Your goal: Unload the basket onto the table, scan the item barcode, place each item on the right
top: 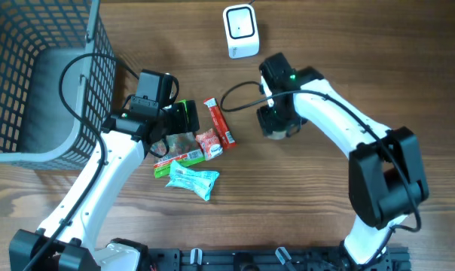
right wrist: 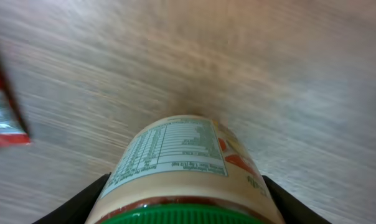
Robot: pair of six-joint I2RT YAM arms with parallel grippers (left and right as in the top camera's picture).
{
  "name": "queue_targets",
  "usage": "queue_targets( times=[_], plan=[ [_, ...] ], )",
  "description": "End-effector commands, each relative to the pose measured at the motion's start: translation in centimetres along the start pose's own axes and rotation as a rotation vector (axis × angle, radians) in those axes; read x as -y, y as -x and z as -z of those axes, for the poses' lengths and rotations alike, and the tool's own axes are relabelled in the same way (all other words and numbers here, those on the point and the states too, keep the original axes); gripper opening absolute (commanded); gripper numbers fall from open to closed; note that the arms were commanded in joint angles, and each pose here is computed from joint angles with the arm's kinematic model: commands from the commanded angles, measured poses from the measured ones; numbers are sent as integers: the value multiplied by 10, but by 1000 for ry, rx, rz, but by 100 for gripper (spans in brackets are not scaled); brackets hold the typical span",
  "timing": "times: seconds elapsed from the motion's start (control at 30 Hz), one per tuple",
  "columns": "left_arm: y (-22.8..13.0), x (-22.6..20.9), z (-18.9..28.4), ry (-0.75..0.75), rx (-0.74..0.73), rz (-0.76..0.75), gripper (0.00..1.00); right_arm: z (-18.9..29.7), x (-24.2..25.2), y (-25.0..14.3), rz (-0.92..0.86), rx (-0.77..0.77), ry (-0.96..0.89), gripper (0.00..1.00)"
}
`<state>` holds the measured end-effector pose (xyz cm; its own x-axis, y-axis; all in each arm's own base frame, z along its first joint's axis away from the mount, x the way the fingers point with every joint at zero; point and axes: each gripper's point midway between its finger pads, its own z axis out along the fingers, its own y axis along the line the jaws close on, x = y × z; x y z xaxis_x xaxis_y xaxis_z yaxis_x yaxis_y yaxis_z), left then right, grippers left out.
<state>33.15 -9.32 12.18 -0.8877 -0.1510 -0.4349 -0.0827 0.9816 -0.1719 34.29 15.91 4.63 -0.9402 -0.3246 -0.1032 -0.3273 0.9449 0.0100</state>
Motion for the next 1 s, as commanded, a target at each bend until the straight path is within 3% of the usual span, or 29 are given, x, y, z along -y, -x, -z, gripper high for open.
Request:
queue_targets(
  times=[0.0,0.1,0.27,0.33,0.37,0.6,0.8,0.97],
  plan=[
    [-1,-3,-2,8,-7,-12,100,74,0,31,7,150,7,25],
    [-1,-3,-2,8,-7,-12,100,118,-1,41,8,223,13,26],
    [-1,-3,-2,8,-7,-12,100,128,-3,45,-36,260,31,26],
    [-1,-3,-2,8,-7,-12,100,135,-10,51,-27,286,71,39],
    [-1,-3,-2,8,-7,-12,100,145,-17,56,-7,309,108,40],
    [-1,-3,-2,8,-7,-12,100,228,-11,82,-15,475,127,38],
    [-1,-3,-2,8,-7,-12,100,164,-16,160,-60,542,146,33],
    [-1,-3,-2,8,-7,-12,100,126,-15,239,-66,748,127,32]
  ],
)
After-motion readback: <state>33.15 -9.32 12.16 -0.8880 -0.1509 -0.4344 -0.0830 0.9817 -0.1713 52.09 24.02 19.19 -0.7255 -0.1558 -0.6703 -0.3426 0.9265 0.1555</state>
